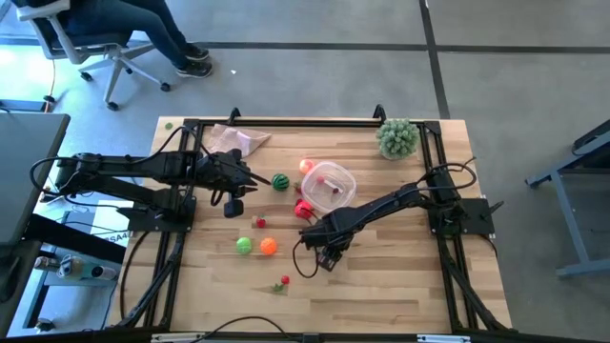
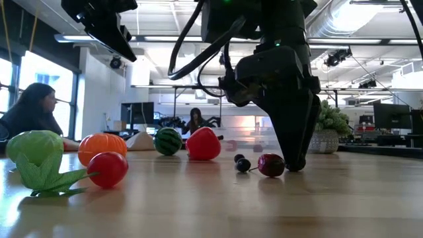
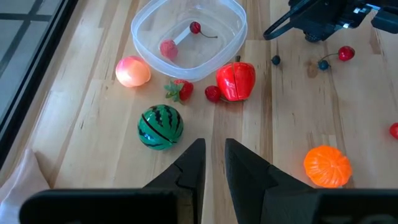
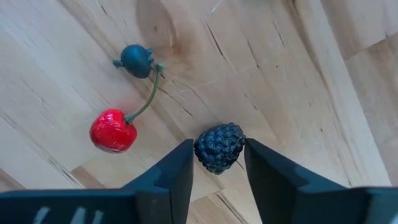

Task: Pick and placing Produce into tupperware
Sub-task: Put the blackberry into the transparent bin

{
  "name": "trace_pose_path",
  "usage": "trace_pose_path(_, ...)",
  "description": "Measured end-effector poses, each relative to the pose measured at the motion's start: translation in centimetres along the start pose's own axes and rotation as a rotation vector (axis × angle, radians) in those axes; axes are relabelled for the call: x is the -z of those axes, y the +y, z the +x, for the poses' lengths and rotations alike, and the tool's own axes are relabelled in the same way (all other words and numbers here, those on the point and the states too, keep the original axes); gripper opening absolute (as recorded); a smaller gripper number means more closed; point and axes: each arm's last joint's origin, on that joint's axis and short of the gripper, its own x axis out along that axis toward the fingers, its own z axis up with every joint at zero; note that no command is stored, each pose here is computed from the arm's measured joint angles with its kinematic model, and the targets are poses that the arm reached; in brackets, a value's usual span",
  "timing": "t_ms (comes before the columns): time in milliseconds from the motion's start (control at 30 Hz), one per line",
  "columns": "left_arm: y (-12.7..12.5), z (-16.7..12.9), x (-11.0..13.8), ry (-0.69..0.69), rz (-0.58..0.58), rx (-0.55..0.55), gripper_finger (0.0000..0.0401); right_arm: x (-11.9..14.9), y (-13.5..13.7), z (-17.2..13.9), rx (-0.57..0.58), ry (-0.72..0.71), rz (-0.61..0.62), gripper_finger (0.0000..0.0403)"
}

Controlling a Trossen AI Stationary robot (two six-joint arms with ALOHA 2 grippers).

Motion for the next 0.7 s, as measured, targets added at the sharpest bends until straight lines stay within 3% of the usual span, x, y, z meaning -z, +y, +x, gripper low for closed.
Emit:
trace_pose_path(267,0.0,0.0,0.0,0.000,0.000,0.000,0.0051,0.0,0.0,0.0,-0.001,-0.001,0.000,0.0105)
trace_pose_path(700,0.0,0.0,0.0,0.000,0.000,0.000,0.0051,-0.4,0.7,-1.6,0.006,-0.029,-0.038,0.0103)
